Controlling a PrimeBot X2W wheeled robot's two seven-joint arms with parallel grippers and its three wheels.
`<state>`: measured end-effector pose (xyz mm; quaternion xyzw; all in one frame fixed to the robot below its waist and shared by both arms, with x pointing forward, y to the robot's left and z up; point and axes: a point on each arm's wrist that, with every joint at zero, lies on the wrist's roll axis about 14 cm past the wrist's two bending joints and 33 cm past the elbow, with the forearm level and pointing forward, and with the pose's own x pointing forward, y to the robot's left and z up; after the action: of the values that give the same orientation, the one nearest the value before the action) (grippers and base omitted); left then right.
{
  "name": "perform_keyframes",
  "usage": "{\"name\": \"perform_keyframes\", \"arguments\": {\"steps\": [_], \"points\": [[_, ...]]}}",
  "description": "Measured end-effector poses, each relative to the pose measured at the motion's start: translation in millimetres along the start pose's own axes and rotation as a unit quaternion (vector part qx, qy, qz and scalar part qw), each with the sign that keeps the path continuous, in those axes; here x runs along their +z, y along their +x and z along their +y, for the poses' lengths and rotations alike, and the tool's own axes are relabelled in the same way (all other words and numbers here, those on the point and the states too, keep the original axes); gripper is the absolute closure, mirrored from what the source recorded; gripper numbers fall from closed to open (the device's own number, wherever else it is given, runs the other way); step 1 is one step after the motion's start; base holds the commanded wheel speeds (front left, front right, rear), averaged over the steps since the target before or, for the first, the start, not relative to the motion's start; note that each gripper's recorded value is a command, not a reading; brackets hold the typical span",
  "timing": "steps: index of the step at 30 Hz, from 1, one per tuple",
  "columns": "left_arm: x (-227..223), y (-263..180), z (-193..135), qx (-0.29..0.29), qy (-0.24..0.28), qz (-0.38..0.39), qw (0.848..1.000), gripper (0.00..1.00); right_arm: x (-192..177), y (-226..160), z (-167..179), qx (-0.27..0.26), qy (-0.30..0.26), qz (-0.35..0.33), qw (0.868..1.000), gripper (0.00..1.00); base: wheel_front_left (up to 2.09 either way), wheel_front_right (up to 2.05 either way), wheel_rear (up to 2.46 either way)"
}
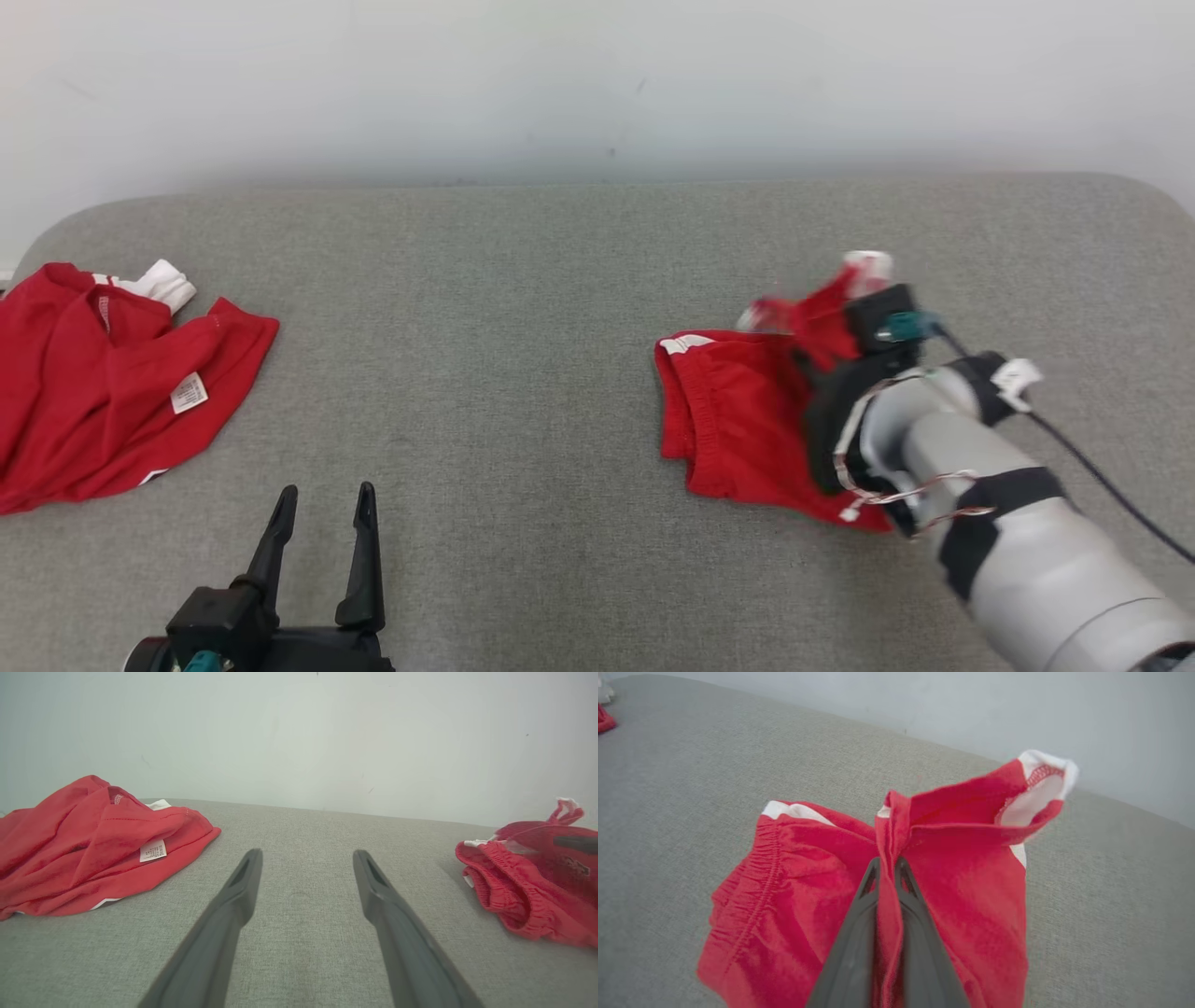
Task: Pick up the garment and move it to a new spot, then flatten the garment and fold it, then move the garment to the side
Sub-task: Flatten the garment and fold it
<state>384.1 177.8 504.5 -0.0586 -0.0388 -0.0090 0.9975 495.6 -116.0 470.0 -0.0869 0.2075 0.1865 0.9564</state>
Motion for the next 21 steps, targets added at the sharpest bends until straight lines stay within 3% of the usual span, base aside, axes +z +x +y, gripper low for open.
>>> {"name": "perform_keyframes", "arguments": {"steps": [5, 15, 21], "points": [[-0.5, -2.9, 2.3, 0.005, -0.002, 0.001, 1.000, 0.00, 1.1, 11.3, 55.8, 0.064, -0.017, 0.026, 0.997, 1.00, 0.00, 0.00, 0.00], [0.0, -9.4, 13.1, 0.023, -0.002, 0.002, 1.000, 0.00, -10.2, 19.3, 108.5, 0.122, -0.034, 0.056, 0.990, 1.00, 0.00, 0.00, 0.00], [2.4, -12.0, 15.2, 0.027, -0.001, -0.001, 1.000, 0.00, -17.5, 16.4, 118.2, 0.132, -0.041, 0.064, 0.988, 1.00, 0.00, 0.00, 0.00]]}}
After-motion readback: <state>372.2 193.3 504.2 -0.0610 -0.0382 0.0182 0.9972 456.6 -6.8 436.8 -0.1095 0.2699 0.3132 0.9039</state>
